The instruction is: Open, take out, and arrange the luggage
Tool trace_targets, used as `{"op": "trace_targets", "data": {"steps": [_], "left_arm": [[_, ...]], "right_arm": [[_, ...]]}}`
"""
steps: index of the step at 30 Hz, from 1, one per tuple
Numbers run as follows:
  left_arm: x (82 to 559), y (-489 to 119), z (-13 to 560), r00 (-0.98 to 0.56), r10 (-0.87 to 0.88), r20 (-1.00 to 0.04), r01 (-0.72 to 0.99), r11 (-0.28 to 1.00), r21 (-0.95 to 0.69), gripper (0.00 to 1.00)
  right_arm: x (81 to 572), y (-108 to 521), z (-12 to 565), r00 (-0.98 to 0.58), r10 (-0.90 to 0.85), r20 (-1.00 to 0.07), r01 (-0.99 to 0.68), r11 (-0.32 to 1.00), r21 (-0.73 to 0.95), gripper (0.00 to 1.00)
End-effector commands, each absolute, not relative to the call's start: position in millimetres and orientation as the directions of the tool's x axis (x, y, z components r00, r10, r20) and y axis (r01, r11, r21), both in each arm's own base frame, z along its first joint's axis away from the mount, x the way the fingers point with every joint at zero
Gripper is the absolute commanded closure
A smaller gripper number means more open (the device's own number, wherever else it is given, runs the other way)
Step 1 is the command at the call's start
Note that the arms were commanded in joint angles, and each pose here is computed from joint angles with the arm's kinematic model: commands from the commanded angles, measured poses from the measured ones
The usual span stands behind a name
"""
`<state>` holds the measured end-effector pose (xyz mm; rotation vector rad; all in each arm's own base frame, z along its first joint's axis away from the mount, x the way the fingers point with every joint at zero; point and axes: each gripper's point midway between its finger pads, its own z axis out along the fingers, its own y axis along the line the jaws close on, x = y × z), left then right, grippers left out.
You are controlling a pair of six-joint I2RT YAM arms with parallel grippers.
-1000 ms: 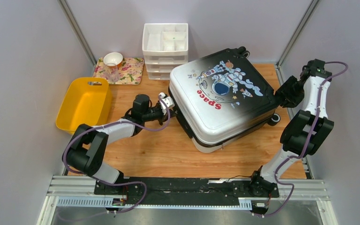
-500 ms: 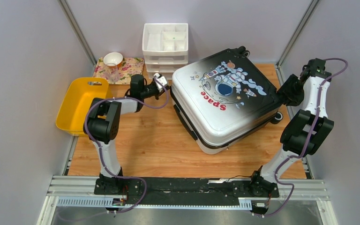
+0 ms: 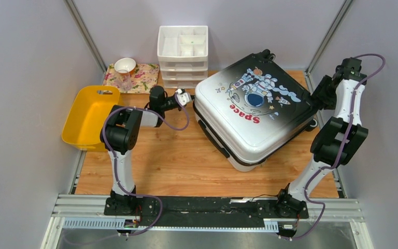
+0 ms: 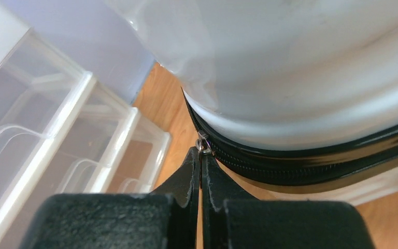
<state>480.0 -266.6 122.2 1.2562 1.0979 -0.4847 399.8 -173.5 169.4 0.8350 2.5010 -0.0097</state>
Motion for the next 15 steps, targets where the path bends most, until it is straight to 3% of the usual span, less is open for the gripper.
{"op": "trace_targets", "data": {"steps": [1,11,14,15], "left_arm": [[393.4,-324.7,172.4,0.56,0.028,-0.828,0.821,0.114,0.559,1.0],[288.0,-333.8,180.0,0.49,-0.007,-0.872,0.869,0.081,0.488,1.0],[265.6,-350.0,176.5,0.349,0.006,-0.937,0.936,0.052,0.349,1.0],[262.8,-353.1,174.2,0.292,0.013,-0.956,0.954,0.068,0.293,1.0]], "right_arm": [[459.2,-189.4,158.7,-0.766,0.24,-0.596,0.341,0.938,-0.061,1.0],[508.2,-90.7,161.2,-0.778,0.021,-0.628,0.032,0.999,-0.007,1.0],[508.5,-75.8,154.3,-0.783,0.003,-0.622,-0.012,1.0,0.019,1.0],[508.1,-75.8,151.0,-0.789,0.002,-0.614,-0.013,1.0,0.02,0.91]]}}
